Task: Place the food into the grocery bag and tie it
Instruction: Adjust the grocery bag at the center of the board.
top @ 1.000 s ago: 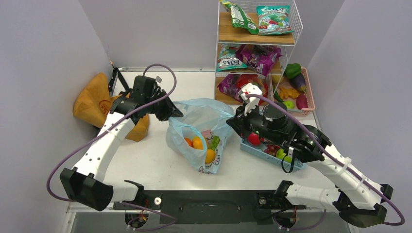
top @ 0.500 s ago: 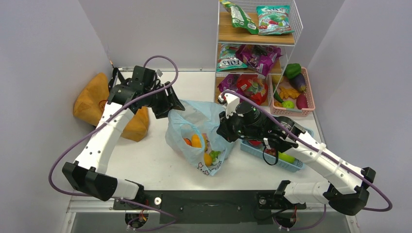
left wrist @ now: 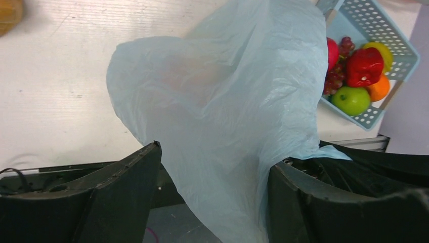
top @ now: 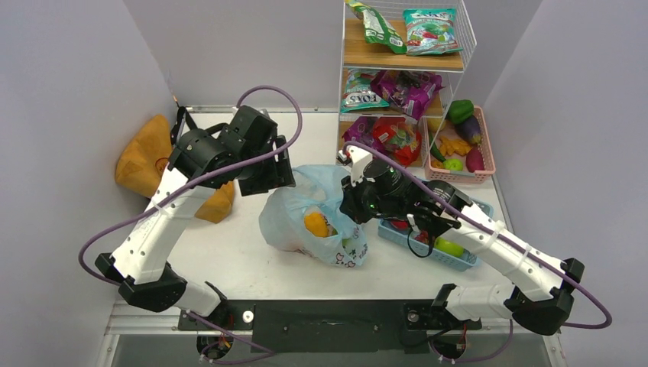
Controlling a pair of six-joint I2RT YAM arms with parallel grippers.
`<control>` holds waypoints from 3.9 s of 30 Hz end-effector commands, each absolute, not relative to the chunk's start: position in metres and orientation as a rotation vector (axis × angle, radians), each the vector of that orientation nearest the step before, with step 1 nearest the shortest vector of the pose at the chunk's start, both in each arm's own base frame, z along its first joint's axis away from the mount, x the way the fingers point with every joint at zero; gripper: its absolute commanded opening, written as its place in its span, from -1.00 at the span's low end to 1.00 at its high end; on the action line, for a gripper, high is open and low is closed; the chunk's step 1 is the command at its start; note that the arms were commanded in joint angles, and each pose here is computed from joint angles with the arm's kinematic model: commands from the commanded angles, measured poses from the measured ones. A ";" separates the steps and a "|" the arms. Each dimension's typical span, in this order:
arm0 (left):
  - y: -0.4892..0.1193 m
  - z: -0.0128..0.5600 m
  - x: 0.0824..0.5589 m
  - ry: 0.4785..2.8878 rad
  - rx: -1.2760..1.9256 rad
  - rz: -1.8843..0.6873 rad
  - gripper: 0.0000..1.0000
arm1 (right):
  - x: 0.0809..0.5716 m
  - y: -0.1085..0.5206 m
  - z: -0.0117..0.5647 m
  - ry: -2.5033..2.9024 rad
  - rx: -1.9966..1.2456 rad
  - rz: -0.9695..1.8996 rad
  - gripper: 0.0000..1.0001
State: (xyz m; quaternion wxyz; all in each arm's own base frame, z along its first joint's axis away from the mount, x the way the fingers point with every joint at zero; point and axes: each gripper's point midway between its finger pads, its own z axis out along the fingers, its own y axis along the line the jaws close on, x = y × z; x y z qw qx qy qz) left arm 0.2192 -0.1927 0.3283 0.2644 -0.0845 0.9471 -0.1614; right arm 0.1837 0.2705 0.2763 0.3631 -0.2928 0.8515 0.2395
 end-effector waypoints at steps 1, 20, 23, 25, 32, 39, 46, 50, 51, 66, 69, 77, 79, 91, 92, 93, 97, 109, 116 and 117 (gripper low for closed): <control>-0.175 0.330 0.219 2.548 -0.244 -0.290 0.31 | 0.187 0.275 0.288 2.170 -0.730 0.626 -1.00; -0.243 0.321 0.241 2.461 -0.270 -1.164 0.57 | 0.188 0.283 0.316 2.089 -0.701 0.699 -1.00; -0.246 0.310 0.249 2.440 -0.336 -1.167 0.57 | 0.189 0.288 0.316 2.092 -0.704 0.715 -1.00; -0.248 0.312 0.256 2.410 -0.372 -1.175 0.57 | 0.188 0.289 0.315 2.096 -0.707 0.723 -1.00; -0.254 0.330 0.281 2.353 -0.419 -1.148 0.58 | 0.179 0.301 0.317 2.080 -0.714 0.803 -1.00; -0.276 0.317 0.288 2.376 -0.466 -1.168 0.58 | 0.159 0.330 0.310 2.074 -0.770 0.875 -1.00; -0.272 0.382 0.295 2.250 -0.407 -1.194 0.58 | 0.154 0.338 0.293 2.100 -0.786 0.853 -1.00; -0.251 0.396 0.287 2.285 -0.374 -0.961 0.58 | 0.160 0.330 0.293 2.095 -0.773 0.799 -1.00; -0.247 0.402 0.282 2.290 -0.358 -0.874 0.59 | 0.160 0.327 0.292 2.101 -0.774 0.784 -1.00; -0.249 0.402 0.222 2.348 -0.036 -0.752 0.58 | 0.193 0.269 0.274 2.205 -0.693 0.545 -1.00; -0.250 0.396 0.205 2.366 0.038 -0.747 0.58 | 0.199 0.248 0.272 2.227 -0.655 0.488 -1.00; -0.261 0.371 0.144 2.424 0.233 -0.797 0.58 | 0.187 0.222 0.250 2.286 -0.684 0.430 -1.00; -0.265 0.366 0.132 2.431 0.258 -0.821 0.58 | 0.187 0.221 0.248 2.291 -0.680 0.427 -1.00; -0.295 0.323 0.115 2.459 0.069 -0.932 0.37 | 0.190 0.225 0.252 2.280 -0.645 0.444 -1.00; -0.294 0.316 0.116 2.465 0.058 -0.913 0.37 | 0.190 0.225 0.253 2.278 -0.643 0.447 -1.00; -0.296 0.318 0.117 2.449 0.037 -0.937 0.36 | 0.191 0.226 0.254 2.275 -0.640 0.451 -1.00; -0.305 0.310 0.121 2.424 0.012 -0.968 0.28 | 0.190 0.227 0.256 2.272 -0.637 0.460 -1.00; -0.319 0.299 0.133 2.402 0.025 -0.933 -0.85 | 0.189 0.226 0.268 2.242 -0.617 0.484 -1.00; -0.312 0.346 0.138 2.335 0.035 -0.953 -1.00 | 0.192 0.230 0.320 2.162 -0.588 0.536 -1.00; -0.308 0.362 0.140 2.311 0.028 -0.967 -1.00 | 0.191 0.229 0.335 2.136 -0.584 0.548 -1.00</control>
